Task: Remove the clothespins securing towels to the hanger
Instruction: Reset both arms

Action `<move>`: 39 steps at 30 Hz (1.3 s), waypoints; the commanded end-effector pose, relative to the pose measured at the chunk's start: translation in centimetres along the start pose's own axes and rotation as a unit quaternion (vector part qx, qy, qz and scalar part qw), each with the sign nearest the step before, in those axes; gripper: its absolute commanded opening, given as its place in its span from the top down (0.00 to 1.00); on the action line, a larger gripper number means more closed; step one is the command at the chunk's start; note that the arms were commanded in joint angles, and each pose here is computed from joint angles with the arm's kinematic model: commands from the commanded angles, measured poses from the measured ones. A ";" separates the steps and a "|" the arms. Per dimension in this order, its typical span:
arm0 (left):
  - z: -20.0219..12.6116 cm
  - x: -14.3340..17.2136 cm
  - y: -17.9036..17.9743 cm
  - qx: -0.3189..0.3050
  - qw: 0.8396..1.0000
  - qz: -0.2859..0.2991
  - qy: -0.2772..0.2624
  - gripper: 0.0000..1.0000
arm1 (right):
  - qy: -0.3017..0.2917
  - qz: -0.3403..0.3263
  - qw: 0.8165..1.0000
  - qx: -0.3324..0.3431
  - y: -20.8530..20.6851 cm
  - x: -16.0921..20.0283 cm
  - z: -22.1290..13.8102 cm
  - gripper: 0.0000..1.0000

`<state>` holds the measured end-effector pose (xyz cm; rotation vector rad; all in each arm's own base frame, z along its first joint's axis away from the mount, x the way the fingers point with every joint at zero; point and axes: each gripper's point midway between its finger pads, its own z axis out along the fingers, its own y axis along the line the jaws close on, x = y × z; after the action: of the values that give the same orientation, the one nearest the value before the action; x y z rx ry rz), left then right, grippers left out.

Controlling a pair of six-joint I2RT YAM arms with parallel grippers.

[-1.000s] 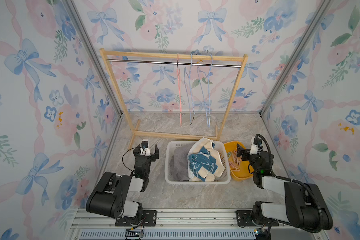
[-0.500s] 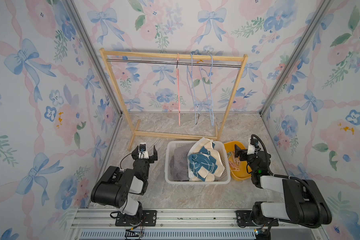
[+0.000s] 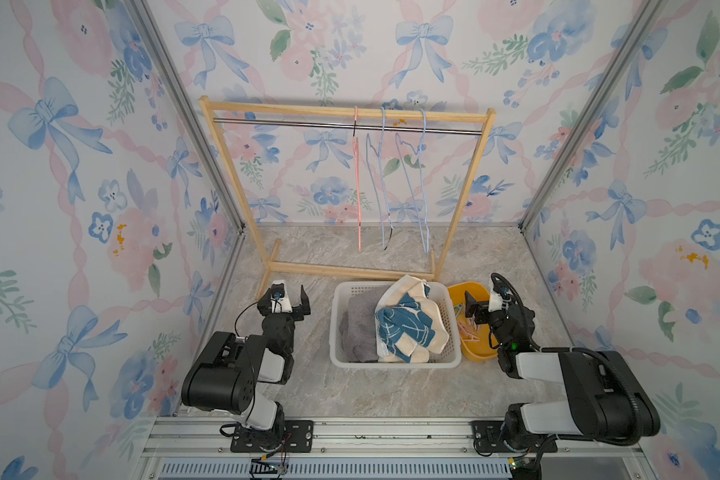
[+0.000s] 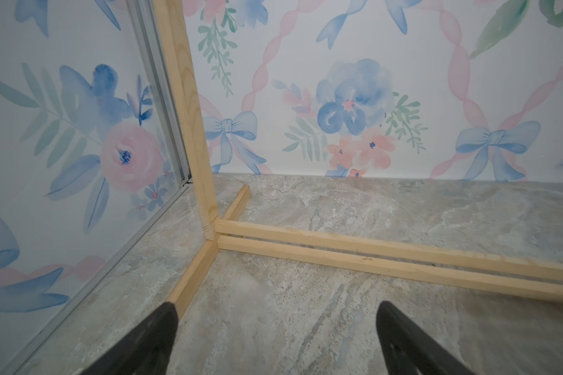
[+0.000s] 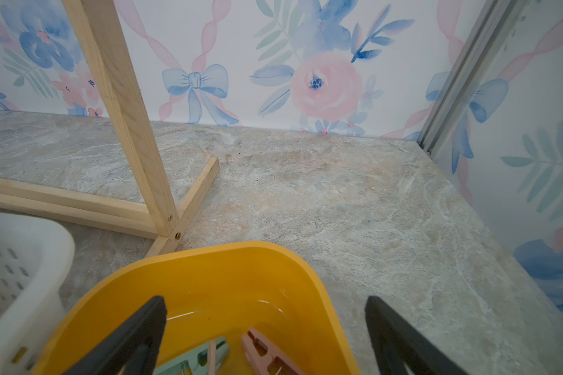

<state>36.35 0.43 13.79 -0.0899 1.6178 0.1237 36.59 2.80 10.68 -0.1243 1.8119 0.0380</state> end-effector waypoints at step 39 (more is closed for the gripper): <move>0.1 0.9 -0.9 0.003 1.000 0.007 0.018 0.02 | 0.044 0.032 0.998 0.035 -2.4 0.2 3.3 0.03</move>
<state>36.33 -0.49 13.07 -0.0873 1.6484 0.1149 39.77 0.79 9.66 -0.0364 1.9012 0.0124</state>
